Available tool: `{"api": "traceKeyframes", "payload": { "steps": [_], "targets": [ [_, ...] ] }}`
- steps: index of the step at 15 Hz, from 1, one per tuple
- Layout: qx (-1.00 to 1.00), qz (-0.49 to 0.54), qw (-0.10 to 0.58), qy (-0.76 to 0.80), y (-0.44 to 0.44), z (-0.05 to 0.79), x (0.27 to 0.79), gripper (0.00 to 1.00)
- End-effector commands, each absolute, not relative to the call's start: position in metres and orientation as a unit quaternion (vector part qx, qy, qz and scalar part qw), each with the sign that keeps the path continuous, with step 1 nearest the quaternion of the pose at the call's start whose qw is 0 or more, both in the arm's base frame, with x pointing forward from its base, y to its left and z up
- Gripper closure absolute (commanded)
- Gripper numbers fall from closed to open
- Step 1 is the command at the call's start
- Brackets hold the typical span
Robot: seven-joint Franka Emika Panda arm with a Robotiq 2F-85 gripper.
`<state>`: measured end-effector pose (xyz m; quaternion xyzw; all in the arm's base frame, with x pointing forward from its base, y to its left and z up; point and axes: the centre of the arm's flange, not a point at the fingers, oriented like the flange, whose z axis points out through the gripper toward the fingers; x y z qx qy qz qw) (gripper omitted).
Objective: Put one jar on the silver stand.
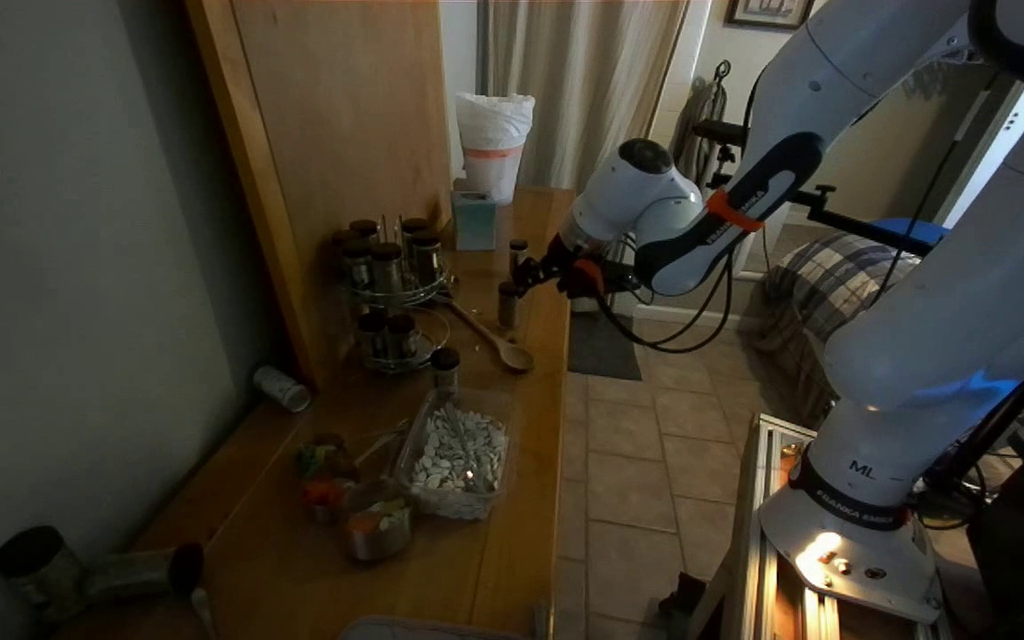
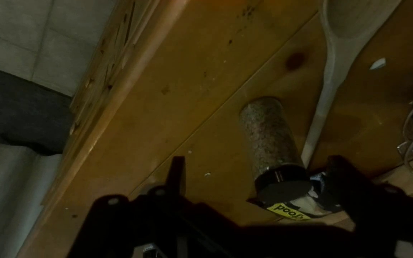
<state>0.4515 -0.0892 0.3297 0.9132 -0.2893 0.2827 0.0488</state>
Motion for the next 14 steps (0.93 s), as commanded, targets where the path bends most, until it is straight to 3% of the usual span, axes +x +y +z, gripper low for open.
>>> {"api": "traceKeyframes", "payload": {
  "steps": [1, 14],
  "targets": [
    [0.910, 0.300, 0.057, -0.280, -0.087, 0.295, 0.478, 0.00],
    [0.911, 0.309, 0.084, -0.259, -0.079, 0.257, 0.502, 0.00]
  ]
}}
